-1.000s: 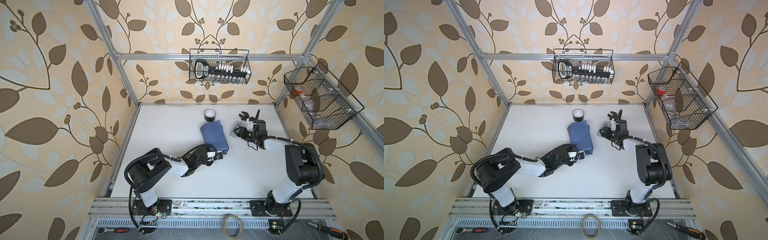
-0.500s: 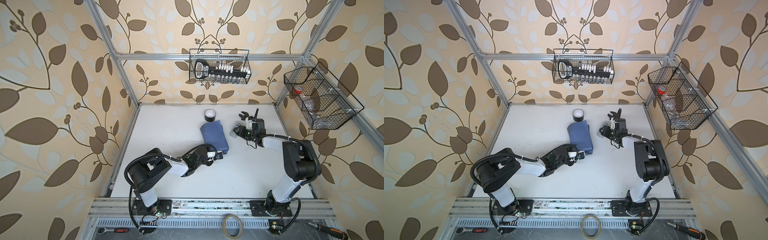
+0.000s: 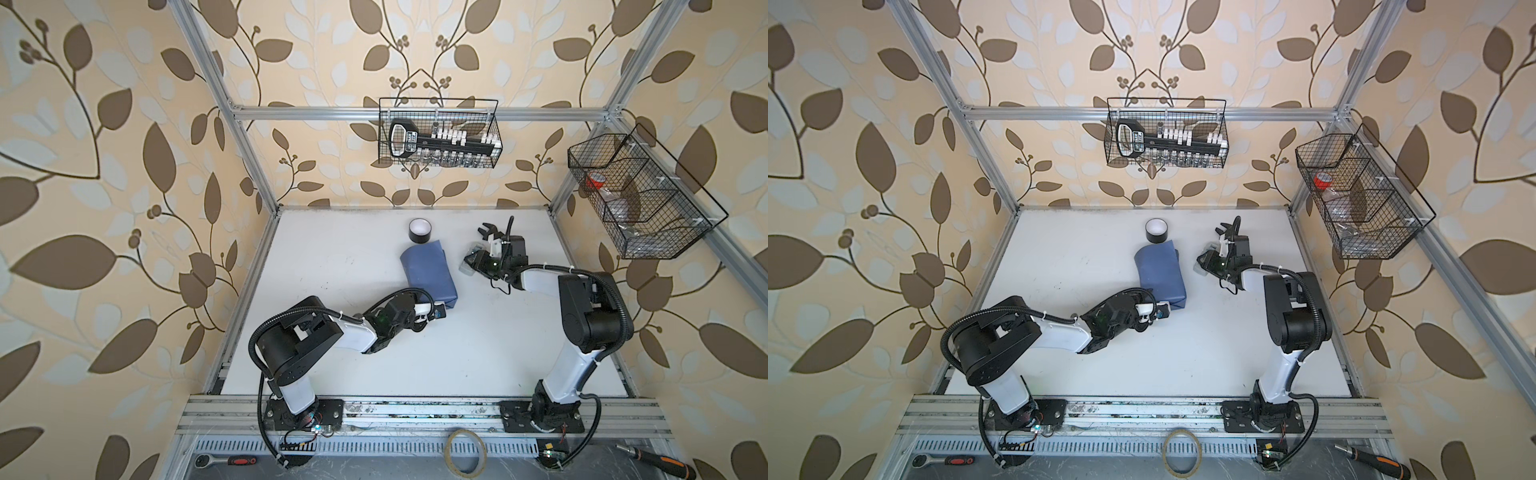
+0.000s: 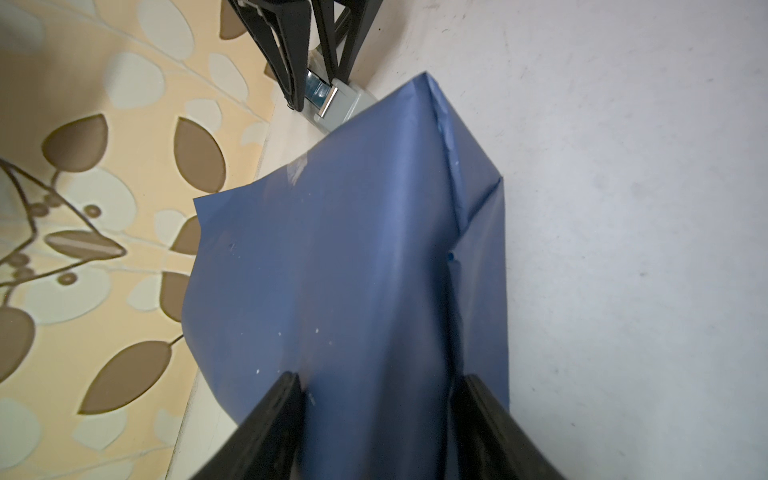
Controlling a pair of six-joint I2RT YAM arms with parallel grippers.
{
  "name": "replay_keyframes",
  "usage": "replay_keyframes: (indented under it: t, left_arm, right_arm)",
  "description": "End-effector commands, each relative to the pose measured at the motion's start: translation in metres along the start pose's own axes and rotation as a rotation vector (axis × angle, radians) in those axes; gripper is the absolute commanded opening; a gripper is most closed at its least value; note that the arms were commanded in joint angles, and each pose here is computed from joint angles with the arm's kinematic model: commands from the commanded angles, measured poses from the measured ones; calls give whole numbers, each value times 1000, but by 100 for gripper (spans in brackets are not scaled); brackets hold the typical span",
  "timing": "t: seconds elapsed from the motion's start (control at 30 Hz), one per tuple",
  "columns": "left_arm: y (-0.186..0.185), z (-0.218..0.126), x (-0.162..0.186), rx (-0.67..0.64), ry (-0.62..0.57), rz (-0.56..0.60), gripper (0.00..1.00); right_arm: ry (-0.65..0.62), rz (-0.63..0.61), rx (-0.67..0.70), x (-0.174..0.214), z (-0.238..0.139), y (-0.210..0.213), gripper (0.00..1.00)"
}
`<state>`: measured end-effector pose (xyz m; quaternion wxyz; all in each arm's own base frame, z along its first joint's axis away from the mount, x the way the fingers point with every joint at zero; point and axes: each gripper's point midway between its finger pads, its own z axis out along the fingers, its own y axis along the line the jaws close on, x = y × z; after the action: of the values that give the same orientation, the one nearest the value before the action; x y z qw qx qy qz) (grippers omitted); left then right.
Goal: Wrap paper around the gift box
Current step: 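Grasp the clear tape dispenser with the right gripper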
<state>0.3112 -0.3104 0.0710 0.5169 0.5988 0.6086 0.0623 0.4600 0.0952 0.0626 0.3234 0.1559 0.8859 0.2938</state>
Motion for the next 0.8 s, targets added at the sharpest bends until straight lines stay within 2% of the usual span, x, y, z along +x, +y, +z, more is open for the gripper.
replay_keyframes:
  t: [0.0,0.47,0.77]
  left_arm:
    - [-40,-3,52,141,187,74,61]
    - [-38,-4,52,135,186,73,61]
    - [-38,-4,52,135,187,73,61]
  right_arm:
    - [18,55,1,3,5,-7,46]
    - [63,251,-15,24,15,-24,39]
    - [76,298,-50,33,19,-25,34]
